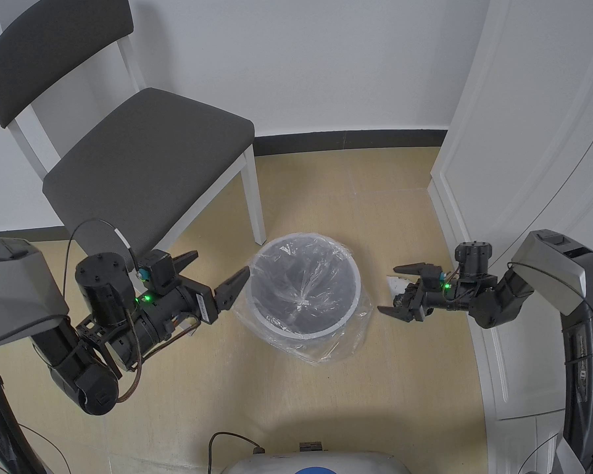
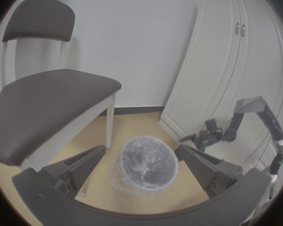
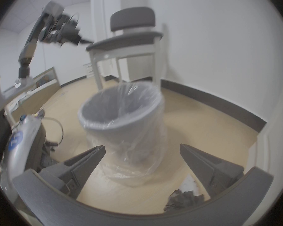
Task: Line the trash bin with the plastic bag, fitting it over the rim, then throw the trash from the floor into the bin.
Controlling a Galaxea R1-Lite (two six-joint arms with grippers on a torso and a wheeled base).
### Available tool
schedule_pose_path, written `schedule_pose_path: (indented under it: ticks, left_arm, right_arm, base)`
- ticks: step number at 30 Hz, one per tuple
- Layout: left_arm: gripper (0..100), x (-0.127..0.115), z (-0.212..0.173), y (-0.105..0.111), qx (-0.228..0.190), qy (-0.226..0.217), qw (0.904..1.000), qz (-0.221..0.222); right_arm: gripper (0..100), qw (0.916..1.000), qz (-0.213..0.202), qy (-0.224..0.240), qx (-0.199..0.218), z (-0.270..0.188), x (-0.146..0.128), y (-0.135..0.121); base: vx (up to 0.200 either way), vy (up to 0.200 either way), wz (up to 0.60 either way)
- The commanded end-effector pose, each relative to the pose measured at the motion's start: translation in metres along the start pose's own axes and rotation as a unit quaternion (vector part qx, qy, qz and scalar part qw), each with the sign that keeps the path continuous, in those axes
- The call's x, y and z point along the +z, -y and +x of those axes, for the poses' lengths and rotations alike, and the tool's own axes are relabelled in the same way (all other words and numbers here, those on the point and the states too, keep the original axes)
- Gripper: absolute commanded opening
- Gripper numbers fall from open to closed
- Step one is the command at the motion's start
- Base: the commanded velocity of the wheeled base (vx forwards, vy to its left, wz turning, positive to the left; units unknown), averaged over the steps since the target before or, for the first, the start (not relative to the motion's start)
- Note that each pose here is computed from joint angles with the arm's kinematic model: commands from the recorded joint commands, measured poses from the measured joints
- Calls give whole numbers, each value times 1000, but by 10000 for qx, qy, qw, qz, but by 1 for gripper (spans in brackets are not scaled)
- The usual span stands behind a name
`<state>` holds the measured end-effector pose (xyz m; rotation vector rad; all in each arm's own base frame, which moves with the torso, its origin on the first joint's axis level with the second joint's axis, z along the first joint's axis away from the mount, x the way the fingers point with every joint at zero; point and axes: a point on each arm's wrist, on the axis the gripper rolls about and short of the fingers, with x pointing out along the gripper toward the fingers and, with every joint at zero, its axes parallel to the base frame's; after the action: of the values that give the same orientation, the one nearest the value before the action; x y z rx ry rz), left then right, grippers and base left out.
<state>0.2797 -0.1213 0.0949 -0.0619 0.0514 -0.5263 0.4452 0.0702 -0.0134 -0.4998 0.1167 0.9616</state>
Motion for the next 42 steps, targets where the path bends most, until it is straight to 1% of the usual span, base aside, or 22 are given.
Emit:
schedule_pose_path:
  ticks: [1, 3, 4, 5, 6, 7, 10, 11, 13, 14, 15, 17, 18, 19, 20, 25, 28, 31, 35, 37, 38, 42]
  left_arm:
    - [100, -49, 11, 8, 115, -802, 9961, 339]
    - [100, -61, 15, 13, 306, -975, 9925, 664]
    - [100, -63, 16, 14, 339, -1015, 9916, 727]
    - [100, -72, 18, 18, 455, -1135, 9886, 876]
    - [100, -74, 18, 19, 490, -1167, 9879, 901]
    - [100, -80, 20, 21, 598, -1239, 9858, 964]
    - [100, -84, 24, 19, 627, -1278, 9851, 962]
    - [100, -87, 26, 18, 631, -1324, 9843, 980]
    - [100, -96, 27, 18, 629, -1459, 9814, 1075]
    - [100, -99, 27, 17, 626, -1524, 9798, 1131]
    - [100, -110, 26, 16, 615, -1711, 9744, 1324]
    - [100, -112, 26, 16, 607, -1728, 9736, 1362]
    - [100, -132, 26, 8, 798, -2030, 9617, 1662]
    - [100, -132, 26, 8, 798, -2030, 9617, 1662]
    - [100, -143, 30, 3, 1061, -2160, 9530, 1841]
    - [100, -152, 39, -8, 1403, -2230, 9372, 2284]
    - [100, -154, 46, -9, 1511, -2188, 9327, 2435]
    - [100, -160, 54, -9, 1694, -2164, 9267, 2562]
    - [100, -170, 68, -12, 1813, -2098, 9223, 2692]
    - [100, -176, 79, -17, 1968, -2029, 9164, 2834]
    - [100, -176, 88, -23, 2138, -1948, 9117, 2917]
    - [100, -173, 105, -34, 2341, -1717, 9092, 2984]
  right_arm:
    - [100, 9910, 595, 723, -961, -56, 53, 6]
    - [100, 9774, 971, 1208, -1435, -64, 68, -1]
    - [100, 9737, 1043, 1322, -1535, -65, 71, -3]
    - [100, 9607, 1282, 1653, -1827, -64, 80, -12]
    - [100, 9581, 1425, 1631, -1872, -63, 80, -15]
    - [100, 9497, 1712, 1510, -2144, -62, 81, -24]
    - [100, 9292, 1955, 1481, -2765, -72, 99, -31]
    - [100, 9142, 2253, 1549, -2992, -73, 105, -34]
    - [100, 8888, 2733, 1790, -3214, -73, 116, -36]
    - [100, 8820, 2833, 1870, -3268, -73, 119, -36]
    - [100, 8714, 2973, 2003, -3348, -75, 125, -35]
    - [100, 8708, 2972, 2008, -3363, -75, 125, -35]
    - [100, 8647, 2907, 2127, -3501, -81, 135, -29]
    - [100, 8647, 2907, 2127, -3501, -81, 135, -29]
    - [100, 8611, 2881, 2215, -3556, -92, 148, -24]
    - [100, 8560, 2915, 2268, -3616, -110, 163, -21]
    - [100, 8524, 2940, 2340, -3635, -113, 166, -19]
    - [100, 8519, 2924, 2374, -3638, -114, 167, -18]
    - [100, 8512, 2901, 2422, -3642, -116, 170, -18]
    - [100, 8500, 2882, 2462, -3659, -119, 173, -18]
    - [100, 8495, 2852, 2525, -3650, -121, 177, -19]
    - [100, 8490, 2834, 2558, -3653, -123, 179, -19]
  base:
    - [0, 0, 0]
    - [0, 0, 0]
    - [0, 0, 0]
    - [0, 0, 0]
    - [0, 0, 0]
    - [0, 0, 0]
    - [0, 0, 0]
    - [0, 0, 0]
    - [0, 0, 0]
    - [0, 0, 0]
    - [0, 0, 0]
    - [0, 0, 0]
    - [0, 0, 0]
    - [0, 0, 0]
    - [0, 0, 0]
    - [0, 0, 0]
    - [0, 0, 0]
    - [0, 0, 0]
    - [0, 0, 0]
    - [0, 0, 0]
    - [0, 0, 0]
    - [0, 0, 0]
